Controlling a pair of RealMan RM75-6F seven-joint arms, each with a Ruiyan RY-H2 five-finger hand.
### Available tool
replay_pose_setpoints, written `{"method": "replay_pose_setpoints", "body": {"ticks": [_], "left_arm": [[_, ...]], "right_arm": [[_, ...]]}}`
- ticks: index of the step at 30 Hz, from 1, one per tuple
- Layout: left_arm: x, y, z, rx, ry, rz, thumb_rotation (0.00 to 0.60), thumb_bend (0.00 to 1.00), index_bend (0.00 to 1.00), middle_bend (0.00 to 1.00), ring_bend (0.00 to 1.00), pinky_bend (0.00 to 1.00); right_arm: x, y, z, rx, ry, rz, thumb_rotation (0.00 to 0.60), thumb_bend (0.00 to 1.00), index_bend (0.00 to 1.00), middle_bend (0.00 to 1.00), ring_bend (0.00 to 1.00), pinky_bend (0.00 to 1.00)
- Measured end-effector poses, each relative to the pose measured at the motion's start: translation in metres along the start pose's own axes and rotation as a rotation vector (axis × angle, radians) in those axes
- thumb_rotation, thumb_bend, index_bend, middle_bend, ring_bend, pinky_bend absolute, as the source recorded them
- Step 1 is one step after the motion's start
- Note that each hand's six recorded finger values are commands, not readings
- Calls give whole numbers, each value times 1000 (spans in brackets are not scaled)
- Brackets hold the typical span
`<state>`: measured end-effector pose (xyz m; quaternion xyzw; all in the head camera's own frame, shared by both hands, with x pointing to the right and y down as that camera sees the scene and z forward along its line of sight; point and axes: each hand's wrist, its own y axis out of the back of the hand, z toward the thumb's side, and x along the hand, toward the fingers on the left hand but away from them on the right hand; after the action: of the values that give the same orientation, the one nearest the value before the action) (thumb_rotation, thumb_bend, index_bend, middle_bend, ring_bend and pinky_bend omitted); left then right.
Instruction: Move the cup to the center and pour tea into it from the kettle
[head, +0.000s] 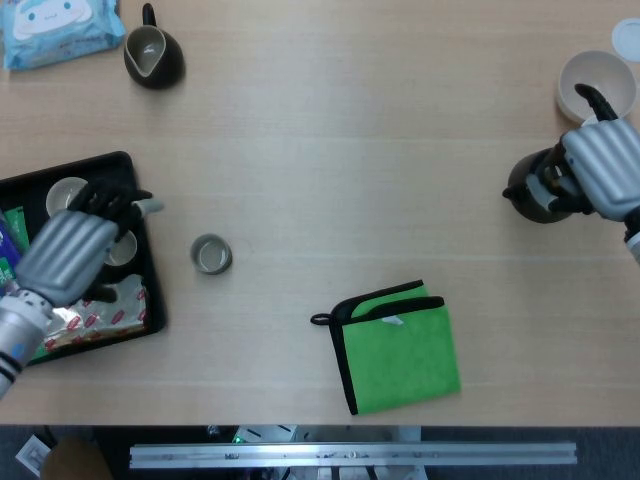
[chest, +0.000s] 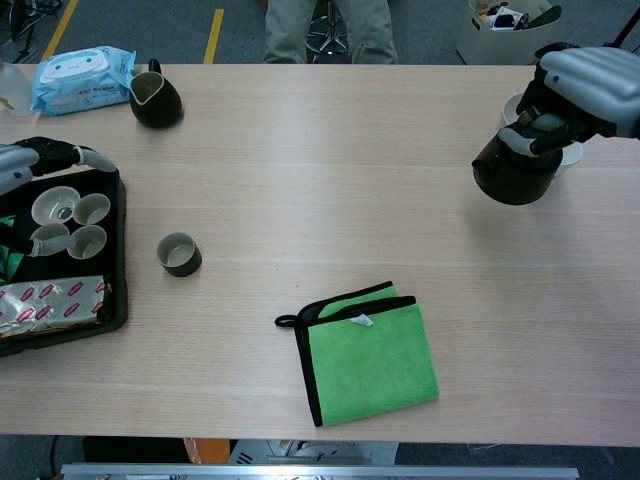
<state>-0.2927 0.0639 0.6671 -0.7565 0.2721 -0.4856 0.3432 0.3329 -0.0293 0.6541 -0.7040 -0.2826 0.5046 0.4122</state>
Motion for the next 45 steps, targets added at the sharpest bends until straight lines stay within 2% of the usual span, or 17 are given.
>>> {"method": "replay_pose_setpoints", "body": {"ticks": [7, 15, 21, 45], "left_arm": [[31, -11, 19, 57, -41, -43, 600, 281, 204, 148, 134, 16], [53, -37, 26, 130, -11, -125, 600, 281, 230, 116, 111, 16], [66, -61, 30, 146, 15, -166, 600, 281, 246, 115, 109, 16], [94, -85, 38, 164, 49, -175, 600, 281, 253, 111, 105, 17]], "right_arm": [[1, 1, -1, -5, -4, -4, 472, 409, 1000, 946, 908, 13], [2, 2, -2, -8, -1, -4, 476, 409, 1000, 946, 908, 13], [3, 1, -3, -9, 0, -2, 481, 409, 1000, 946, 908, 13], [6, 1, -11, -17, -7, 3, 493, 409, 1000, 946, 908, 13]]}}
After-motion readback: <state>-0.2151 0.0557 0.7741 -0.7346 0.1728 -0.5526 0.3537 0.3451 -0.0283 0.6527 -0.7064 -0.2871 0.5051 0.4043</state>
